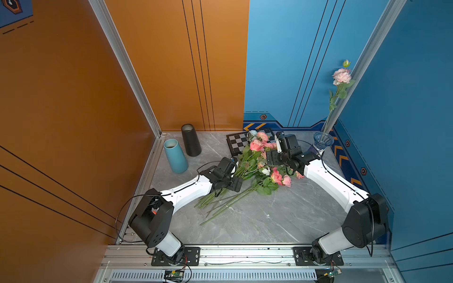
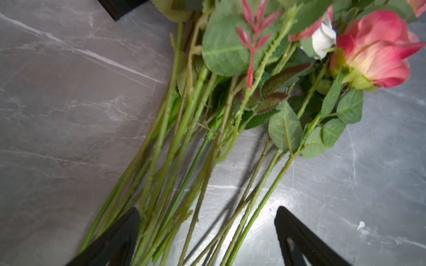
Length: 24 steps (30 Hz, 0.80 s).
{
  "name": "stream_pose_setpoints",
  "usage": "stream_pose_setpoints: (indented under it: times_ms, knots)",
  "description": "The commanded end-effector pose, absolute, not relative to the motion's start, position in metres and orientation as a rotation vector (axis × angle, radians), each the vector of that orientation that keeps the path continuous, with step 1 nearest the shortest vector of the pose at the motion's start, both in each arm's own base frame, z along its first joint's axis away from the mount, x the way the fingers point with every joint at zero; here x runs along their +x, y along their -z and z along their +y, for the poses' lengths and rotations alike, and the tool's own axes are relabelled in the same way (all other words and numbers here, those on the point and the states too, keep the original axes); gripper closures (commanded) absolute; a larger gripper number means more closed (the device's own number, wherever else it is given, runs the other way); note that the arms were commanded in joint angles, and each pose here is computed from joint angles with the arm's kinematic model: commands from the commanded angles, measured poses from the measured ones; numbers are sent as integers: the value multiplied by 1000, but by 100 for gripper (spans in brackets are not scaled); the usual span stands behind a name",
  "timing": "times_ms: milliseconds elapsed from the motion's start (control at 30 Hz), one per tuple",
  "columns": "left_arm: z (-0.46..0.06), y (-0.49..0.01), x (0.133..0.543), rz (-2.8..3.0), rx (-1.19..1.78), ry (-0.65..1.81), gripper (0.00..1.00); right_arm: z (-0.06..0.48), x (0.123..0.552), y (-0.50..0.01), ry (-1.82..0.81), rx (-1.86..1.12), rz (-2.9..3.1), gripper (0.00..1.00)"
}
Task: Place the pink flowers into the vase
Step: Pick up the flower at the center of the board.
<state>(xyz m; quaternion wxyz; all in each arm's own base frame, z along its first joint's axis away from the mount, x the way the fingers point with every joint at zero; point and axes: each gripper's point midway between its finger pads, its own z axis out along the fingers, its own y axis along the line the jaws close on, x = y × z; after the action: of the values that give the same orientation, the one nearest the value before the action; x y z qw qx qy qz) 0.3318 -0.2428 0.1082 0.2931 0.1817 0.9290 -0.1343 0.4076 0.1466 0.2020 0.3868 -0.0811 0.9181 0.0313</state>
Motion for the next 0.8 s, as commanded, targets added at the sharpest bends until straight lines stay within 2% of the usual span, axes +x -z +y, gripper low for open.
stream_pose_setpoints:
  times_ms: [0, 33, 67, 100, 333, 500, 767]
  knots:
    - [-235, -119, 356, 2414, 457, 311, 12, 150, 403, -218, -137, -181, 2292, 0]
    - [-234, -121, 359, 2405, 448, 315, 13, 150, 402, -219, -139, -181, 2290, 0]
    - [-233, -122, 363, 2396, 436, 327, 19, 149, 401, -219, -140, -181, 2290, 0]
    - [-233, -123, 366, 2389, 427, 340, 20, 150, 400, -219, -143, -182, 2288, 0]
    - [-228, -109, 381, 2405, 392, 371, 28, 146, 398, -223, -144, -178, 2276, 0]
    - [-224, -101, 388, 2420, 371, 383, 39, 147, 399, -222, -155, -173, 2273, 0]
    - [-216, -96, 396, 2431, 329, 424, 50, 145, 399, -221, -157, -169, 2272, 0]
